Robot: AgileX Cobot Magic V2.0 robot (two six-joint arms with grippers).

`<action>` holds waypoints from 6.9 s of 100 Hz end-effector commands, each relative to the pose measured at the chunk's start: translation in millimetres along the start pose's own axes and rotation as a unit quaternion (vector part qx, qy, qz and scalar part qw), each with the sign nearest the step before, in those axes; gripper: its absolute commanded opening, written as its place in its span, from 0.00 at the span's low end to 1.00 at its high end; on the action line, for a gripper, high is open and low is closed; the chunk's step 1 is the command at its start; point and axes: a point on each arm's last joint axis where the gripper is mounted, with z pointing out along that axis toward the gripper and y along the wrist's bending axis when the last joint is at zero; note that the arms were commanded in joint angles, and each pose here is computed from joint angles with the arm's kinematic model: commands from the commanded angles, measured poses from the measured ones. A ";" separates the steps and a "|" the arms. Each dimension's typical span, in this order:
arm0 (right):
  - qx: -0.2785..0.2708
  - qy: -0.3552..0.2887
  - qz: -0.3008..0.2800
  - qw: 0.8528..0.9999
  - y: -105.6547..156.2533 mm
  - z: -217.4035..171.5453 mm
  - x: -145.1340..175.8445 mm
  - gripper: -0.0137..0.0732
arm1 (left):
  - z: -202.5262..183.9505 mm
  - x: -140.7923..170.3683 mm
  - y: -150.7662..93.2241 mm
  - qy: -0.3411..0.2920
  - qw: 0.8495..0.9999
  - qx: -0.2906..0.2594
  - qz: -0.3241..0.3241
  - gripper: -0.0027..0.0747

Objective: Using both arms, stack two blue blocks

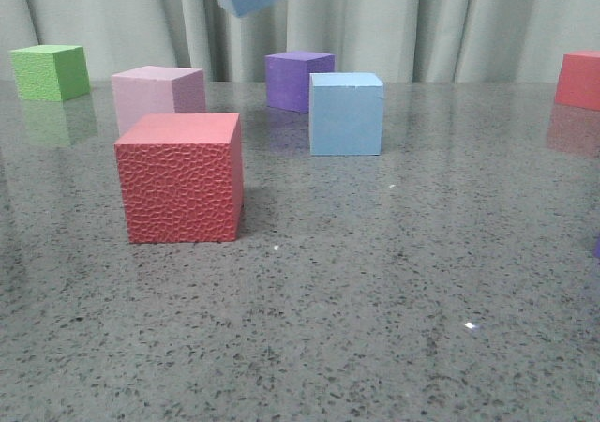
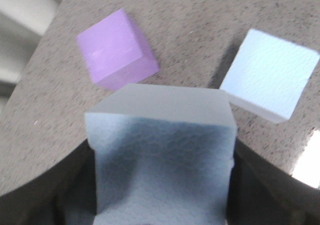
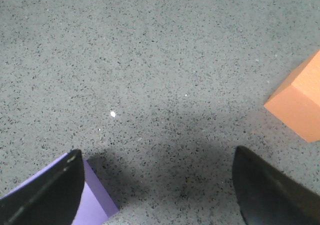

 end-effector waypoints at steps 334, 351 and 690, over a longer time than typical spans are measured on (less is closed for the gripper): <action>-0.003 -0.047 -0.002 0.999 -0.6 -7.9 -10.7 0.85 | 10.9 -35.7 -47.2 -0.050 0.985 0.066 0.154 0.42; -0.003 -0.047 -0.002 0.999 -0.6 -7.9 -10.7 0.85 | 10.9 -35.7 -47.2 -0.050 0.984 0.066 0.155 0.42; -0.003 -0.047 -0.002 0.999 -0.7 -7.9 -10.6 0.85 | -167.9 217.0 -44.0 -0.129 0.904 -0.168 -0.370 0.78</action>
